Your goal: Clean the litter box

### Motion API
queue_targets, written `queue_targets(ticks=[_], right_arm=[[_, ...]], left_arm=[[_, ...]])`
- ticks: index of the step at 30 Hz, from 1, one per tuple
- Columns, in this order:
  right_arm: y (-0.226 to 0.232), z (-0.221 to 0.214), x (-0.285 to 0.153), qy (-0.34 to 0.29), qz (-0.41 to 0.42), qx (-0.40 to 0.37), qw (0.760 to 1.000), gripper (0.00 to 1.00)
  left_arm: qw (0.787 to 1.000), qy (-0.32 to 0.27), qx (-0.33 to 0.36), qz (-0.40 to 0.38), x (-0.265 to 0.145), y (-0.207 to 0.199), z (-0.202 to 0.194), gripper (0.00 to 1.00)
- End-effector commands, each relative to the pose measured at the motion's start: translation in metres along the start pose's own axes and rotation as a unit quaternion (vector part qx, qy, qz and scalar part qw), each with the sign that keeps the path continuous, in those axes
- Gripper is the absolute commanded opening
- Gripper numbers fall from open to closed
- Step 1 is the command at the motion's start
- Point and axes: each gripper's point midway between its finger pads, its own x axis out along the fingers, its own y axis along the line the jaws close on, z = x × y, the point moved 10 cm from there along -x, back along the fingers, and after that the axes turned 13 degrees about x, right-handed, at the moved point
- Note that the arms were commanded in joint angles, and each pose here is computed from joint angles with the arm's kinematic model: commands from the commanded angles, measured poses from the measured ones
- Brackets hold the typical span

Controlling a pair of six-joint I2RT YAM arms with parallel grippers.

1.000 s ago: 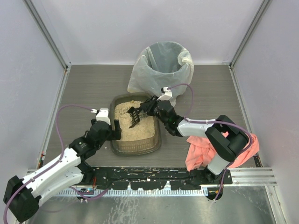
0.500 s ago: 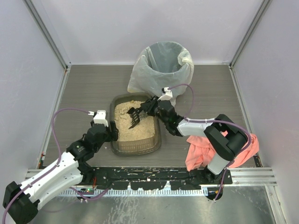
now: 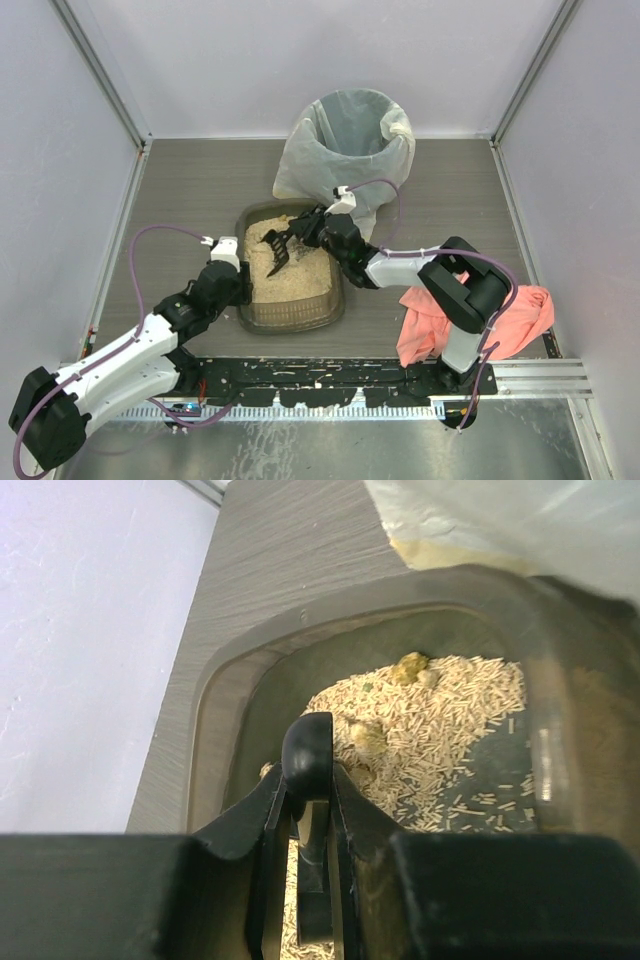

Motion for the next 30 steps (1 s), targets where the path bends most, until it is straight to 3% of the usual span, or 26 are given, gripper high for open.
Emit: queue_targets(ticks=[1, 5, 13, 21, 30], right_arm=[[0.035, -0.024, 0.003, 0.036, 0.07, 0.028, 0.997, 0.01], [0.038, -0.03, 0.003, 0.043, 0.078, 0.032, 0.996, 0.01], [0.045, -0.003, -0.013, -0.006, 0.066, 0.021, 0.998, 0.01], [0.044, 0.022, -0.029, -0.048, 0.058, 0.025, 0.997, 0.01], [0.041, 0.033, -0.037, -0.059, 0.063, 0.037, 0.996, 0.01]], left_arm=[[0.998, -0.055, -0.01, -0.025, -0.004, -0.006, 0.027, 0.49], [0.998, -0.056, -0.011, -0.025, -0.004, -0.006, 0.027, 0.49], [0.998, -0.061, -0.015, -0.021, -0.006, -0.005, 0.027, 0.55], [0.997, -0.075, -0.024, -0.013, -0.011, -0.001, 0.025, 0.8], [0.99, -0.13, -0.054, -0.006, -0.025, 0.009, 0.018, 0.92]])
